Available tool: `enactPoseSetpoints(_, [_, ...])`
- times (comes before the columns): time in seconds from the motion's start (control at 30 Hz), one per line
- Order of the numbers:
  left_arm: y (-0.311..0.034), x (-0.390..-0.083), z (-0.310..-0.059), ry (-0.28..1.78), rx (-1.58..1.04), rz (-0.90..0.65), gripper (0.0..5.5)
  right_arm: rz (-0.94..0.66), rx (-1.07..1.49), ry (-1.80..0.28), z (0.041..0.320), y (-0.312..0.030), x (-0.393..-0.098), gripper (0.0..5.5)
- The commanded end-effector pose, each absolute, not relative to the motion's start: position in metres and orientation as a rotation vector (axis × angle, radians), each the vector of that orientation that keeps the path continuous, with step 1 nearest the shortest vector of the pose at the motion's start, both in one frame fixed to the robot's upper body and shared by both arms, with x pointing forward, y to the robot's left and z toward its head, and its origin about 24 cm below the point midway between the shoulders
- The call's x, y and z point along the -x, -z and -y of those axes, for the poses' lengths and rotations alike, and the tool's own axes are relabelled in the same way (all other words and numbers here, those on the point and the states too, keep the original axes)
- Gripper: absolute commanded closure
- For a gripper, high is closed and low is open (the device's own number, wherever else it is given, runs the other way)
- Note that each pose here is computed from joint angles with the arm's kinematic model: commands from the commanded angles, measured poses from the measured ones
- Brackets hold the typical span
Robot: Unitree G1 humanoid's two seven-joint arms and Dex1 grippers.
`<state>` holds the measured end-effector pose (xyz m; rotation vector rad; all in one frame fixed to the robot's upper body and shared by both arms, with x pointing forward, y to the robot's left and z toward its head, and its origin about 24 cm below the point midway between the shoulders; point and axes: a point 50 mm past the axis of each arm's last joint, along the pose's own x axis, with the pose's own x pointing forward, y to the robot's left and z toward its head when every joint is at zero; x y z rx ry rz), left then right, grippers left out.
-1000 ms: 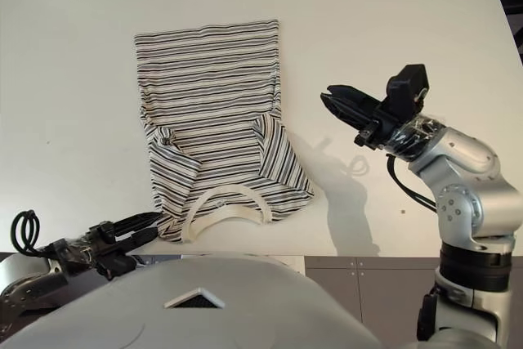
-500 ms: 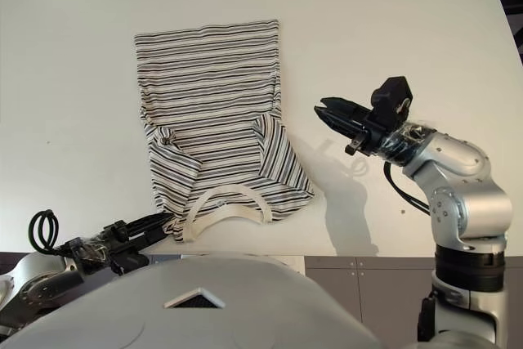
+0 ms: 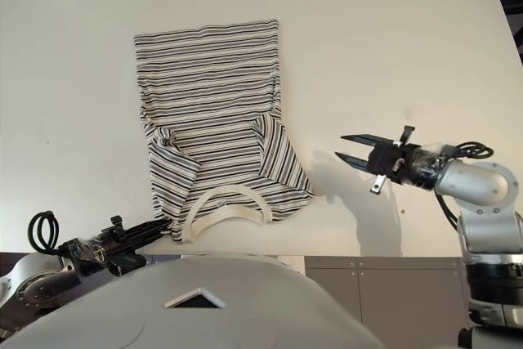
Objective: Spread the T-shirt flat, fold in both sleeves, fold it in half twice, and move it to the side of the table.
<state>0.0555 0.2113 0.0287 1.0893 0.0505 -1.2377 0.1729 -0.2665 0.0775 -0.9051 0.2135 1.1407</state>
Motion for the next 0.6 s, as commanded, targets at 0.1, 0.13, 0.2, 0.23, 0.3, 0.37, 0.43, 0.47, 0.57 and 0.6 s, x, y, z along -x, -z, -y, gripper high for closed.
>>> enactPoseSetpoints(0.1, [-0.017,-0.049,-0.225,1.279,-1.126,-0.177,5.40,-0.068,1.228,-1.524,0.274,-0.041,-0.140,3.60])
enactPoseSetpoints(0.13, [-0.018,-0.051,-0.226,1.286,-1.131,-0.174,5.40,-0.057,1.223,-1.541,0.272,-0.037,-0.136,3.48])
enactPoseSetpoints(0.2, [-0.018,-0.053,-0.227,1.294,-1.136,-0.170,5.40,-0.022,1.218,-1.563,0.268,-0.032,-0.132,3.48])
enactPoseSetpoints(0.23, [-0.018,-0.053,-0.227,1.297,-1.137,-0.169,5.40,-0.001,1.217,-1.571,0.265,-0.030,-0.132,3.48])
enactPoseSetpoints(0.3, [-0.018,-0.053,-0.227,1.304,-1.135,-0.167,5.40,0.046,1.198,-1.575,0.257,-0.027,-0.132,3.48])
enactPoseSetpoints(0.37, [-0.019,-0.053,-0.227,1.308,-1.134,-0.163,5.40,0.084,1.190,-1.574,0.249,-0.025,-0.133,3.48])
enactPoseSetpoints(0.43, [-0.019,-0.054,-0.228,1.314,-1.136,-0.161,5.40,0.118,1.189,-1.572,0.239,-0.025,-0.135,3.48])
enactPoseSetpoints(0.47, [-0.019,-0.055,-0.228,1.319,-1.138,-0.161,5.40,0.127,1.186,-1.574,0.235,-0.024,-0.134,3.48])
enactPoseSetpoints(0.57, [-0.018,-0.054,-0.229,1.331,-1.139,-0.163,5.40,0.121,1.183,-1.570,0.229,-0.020,-0.132,3.48])
enactPoseSetpoints(0.6, [-0.018,-0.054,-0.229,1.335,-1.138,-0.166,5.40,0.113,1.186,-1.556,0.229,-0.019,-0.134,3.48])
